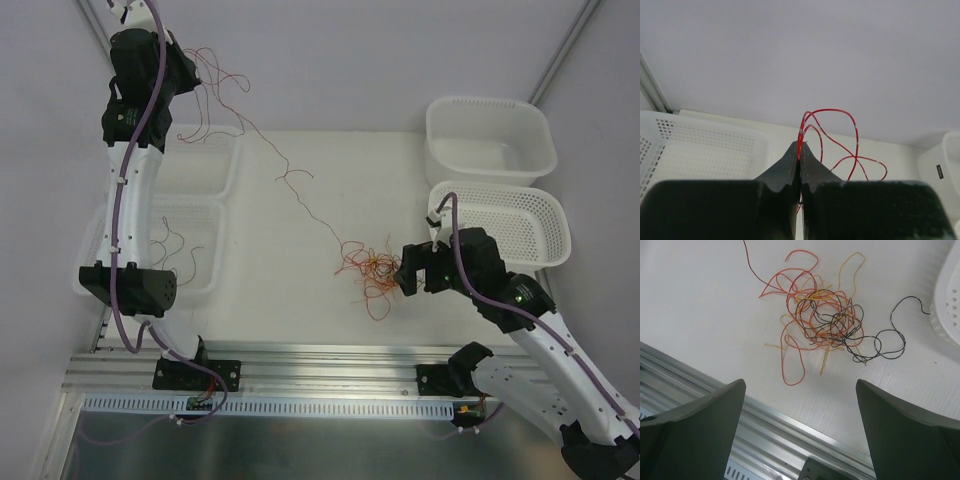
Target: Untangle the cables
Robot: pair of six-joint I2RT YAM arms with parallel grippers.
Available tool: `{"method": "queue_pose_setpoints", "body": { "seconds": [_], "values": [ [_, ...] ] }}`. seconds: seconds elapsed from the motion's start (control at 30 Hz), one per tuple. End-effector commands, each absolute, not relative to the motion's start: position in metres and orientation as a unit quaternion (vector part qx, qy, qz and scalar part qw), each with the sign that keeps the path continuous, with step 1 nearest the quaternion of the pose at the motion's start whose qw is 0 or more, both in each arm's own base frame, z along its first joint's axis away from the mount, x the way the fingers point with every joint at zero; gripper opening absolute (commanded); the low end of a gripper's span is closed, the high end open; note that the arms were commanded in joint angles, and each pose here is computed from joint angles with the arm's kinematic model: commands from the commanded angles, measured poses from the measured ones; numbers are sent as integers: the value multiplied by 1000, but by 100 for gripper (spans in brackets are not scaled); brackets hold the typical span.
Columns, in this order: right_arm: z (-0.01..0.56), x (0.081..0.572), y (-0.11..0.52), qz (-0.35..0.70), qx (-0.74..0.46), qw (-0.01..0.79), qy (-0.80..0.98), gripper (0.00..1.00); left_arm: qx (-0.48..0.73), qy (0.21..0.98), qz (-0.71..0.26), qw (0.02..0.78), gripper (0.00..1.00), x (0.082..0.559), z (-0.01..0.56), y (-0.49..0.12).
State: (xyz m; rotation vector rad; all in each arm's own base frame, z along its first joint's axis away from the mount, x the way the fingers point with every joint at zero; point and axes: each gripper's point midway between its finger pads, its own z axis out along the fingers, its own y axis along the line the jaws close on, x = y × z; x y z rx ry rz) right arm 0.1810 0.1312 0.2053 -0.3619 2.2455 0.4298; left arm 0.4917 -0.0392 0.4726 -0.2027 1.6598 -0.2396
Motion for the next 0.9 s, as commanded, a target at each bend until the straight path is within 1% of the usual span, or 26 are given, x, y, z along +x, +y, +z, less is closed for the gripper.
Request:
{"method": "queue_pose_setpoints", "body": {
  "seconds": [0.0,0.1,0.13,0.23,0.33,0.4,0.43,0.47,0.53,0.57,0.6,0.63,0.7,0.8,0.87],
  "values": [
    [196,185,147,195,-155,389,887,97,-84,706,-117,693,0,484,507,-33],
    [190,195,170,229,-169,379,880,97,-81,705,-124,694,0,482,509,-30],
    [193,203,183,252,-177,391,867,97,-76,706,-130,692,0,481,509,-33],
    [193,225,217,291,-196,389,852,98,-67,712,-151,682,0,475,502,-42],
    [181,251,247,303,-213,382,847,98,-66,718,-152,676,0,467,496,-42],
    [185,266,264,308,-223,387,840,98,-67,720,-146,675,0,461,493,-41],
    [167,280,272,297,-220,376,850,99,-67,720,-145,675,0,459,493,-40],
    [171,292,279,296,-217,384,847,99,-66,718,-145,677,0,454,496,-40],
    [161,310,290,291,-211,389,848,99,-67,723,-142,673,0,452,490,-39],
    [140,318,296,286,-211,368,859,99,-66,721,-141,675,0,448,492,-39],
    [144,324,305,298,-215,369,854,100,-66,722,-138,675,0,448,491,-38],
    [147,330,315,310,-216,376,846,95,-68,722,-134,675,0,448,490,-36],
    [136,334,328,330,-206,357,849,91,-70,723,-130,675,0,449,489,-34],
    [121,330,339,349,-204,327,854,82,-82,726,-123,672,0,454,484,-29],
    [117,328,342,356,-205,324,852,63,-91,729,-118,668,0,458,479,-25]
  ]
}}
